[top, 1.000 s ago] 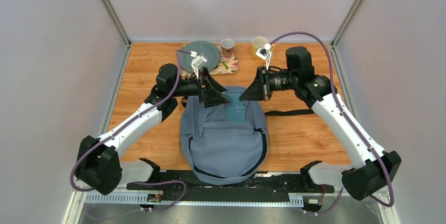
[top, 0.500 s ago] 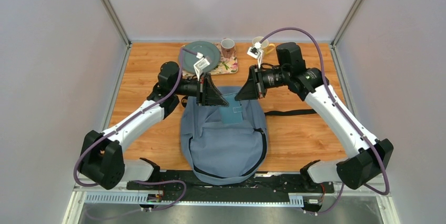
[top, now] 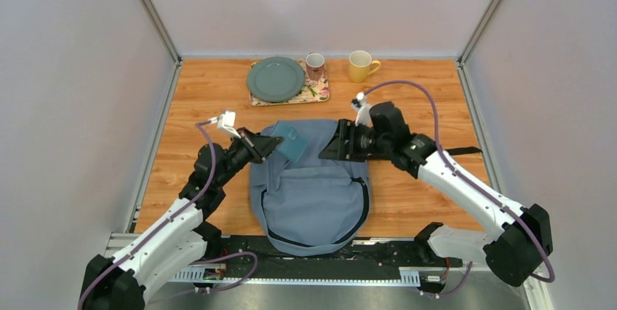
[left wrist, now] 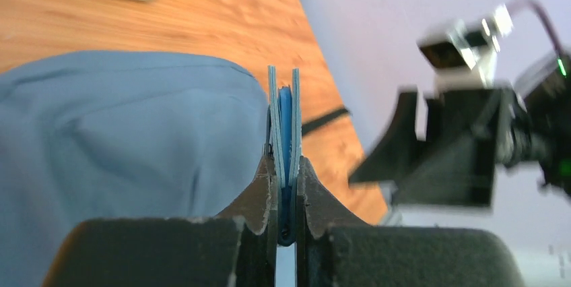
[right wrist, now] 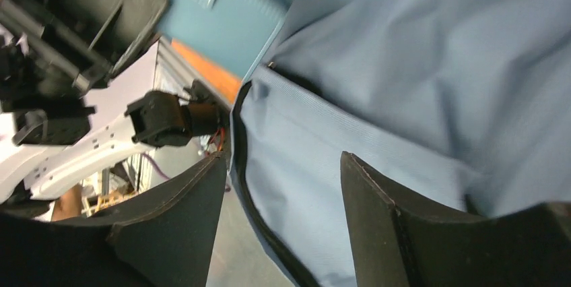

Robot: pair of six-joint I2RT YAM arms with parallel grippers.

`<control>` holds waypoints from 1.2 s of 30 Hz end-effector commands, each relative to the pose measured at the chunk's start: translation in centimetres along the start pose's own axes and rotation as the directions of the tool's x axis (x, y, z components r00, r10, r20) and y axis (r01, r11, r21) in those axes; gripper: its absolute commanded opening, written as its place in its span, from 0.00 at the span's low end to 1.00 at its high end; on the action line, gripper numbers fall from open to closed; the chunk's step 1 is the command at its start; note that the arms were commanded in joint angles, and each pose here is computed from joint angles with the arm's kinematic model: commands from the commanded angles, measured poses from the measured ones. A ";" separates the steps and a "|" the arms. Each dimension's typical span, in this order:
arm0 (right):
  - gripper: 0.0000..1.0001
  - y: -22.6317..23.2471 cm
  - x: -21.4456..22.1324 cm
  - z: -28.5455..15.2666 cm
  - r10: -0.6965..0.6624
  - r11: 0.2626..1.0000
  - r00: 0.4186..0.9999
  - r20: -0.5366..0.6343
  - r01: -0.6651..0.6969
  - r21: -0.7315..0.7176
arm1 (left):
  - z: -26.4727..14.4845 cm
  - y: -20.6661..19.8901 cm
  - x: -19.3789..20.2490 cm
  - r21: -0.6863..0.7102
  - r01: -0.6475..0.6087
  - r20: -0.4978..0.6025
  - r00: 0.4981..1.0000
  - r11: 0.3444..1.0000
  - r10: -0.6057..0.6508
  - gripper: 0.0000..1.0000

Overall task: Pack the student bag
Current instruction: Pick up the personal item from the center of the board.

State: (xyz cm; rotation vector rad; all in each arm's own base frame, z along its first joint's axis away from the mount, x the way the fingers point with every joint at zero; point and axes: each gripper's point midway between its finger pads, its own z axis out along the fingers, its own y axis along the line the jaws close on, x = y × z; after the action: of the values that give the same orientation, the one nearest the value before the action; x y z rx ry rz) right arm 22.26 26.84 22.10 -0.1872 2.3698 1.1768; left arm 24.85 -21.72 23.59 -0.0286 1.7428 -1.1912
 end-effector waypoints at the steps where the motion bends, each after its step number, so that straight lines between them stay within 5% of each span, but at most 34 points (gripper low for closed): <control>1: 0.66 5.1 0.5 1.7 0.074 0.986 0.990 0.121 -0.055 -0.155 | -1.6 0.8 -5.9 0.019 0.266 0.383 0.889 0.964 -0.252 0.00; 7: 0.67 9.1 0.4 3.0 0.118 0.939 0.981 0.155 -0.059 -0.340 | -2.4 -1.6 -6.6 0.133 0.313 0.369 0.865 0.940 -0.340 0.00; 24: 0.64 11.6 -2.3 4.4 0.186 0.839 0.972 0.143 -0.081 -0.538 | -3.1 -4.4 -5.5 0.278 0.336 0.265 0.874 0.900 -0.408 0.00; 29: 0.43 12.4 -3.2 3.7 0.212 0.771 0.969 0.126 -0.086 -0.631 | -3.2 -4.4 -5.3 0.287 0.339 0.259 0.873 0.896 -0.413 0.00; 32: 0.21 12.4 -3.1 3.4 0.201 0.771 0.970 0.136 -0.072 -0.633 | -3.2 -4.1 -5.0 0.280 0.346 0.257 0.872 0.896 -0.417 0.00; 33: 0.03 12.5 -3.1 3.3 0.194 0.771 0.971 0.139 -0.063 -0.634 | -3.1 -3.9 -4.9 0.275 0.347 0.259 0.872 0.897 -0.417 0.00; 34: 0.00 12.5 -3.0 2.9 0.191 0.776 0.971 0.140 -0.062 -0.628 | -3.0 -3.6 -4.6 0.258 0.346 0.255 0.876 0.902 -0.409 0.00; 35: 0.00 12.3 -2.9 2.9 0.189 0.787 0.972 0.143 -0.063 -0.614 | -3.0 -3.4 -4.5 0.243 0.339 0.253 0.883 0.909 -0.396 0.05; 36: 0.00 11.9 -2.9 2.9 0.165 0.805 0.972 0.169 -0.033 -0.592 | -2.8 -3.1 -4.2 0.209 0.293 0.253 0.906 0.933 -0.341 0.28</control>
State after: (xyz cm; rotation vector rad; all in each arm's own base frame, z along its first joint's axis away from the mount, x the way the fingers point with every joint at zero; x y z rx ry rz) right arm 22.85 36.99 27.96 -0.0393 1.8878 1.8659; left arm 23.91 -19.10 28.57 -0.4632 1.4066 -1.5324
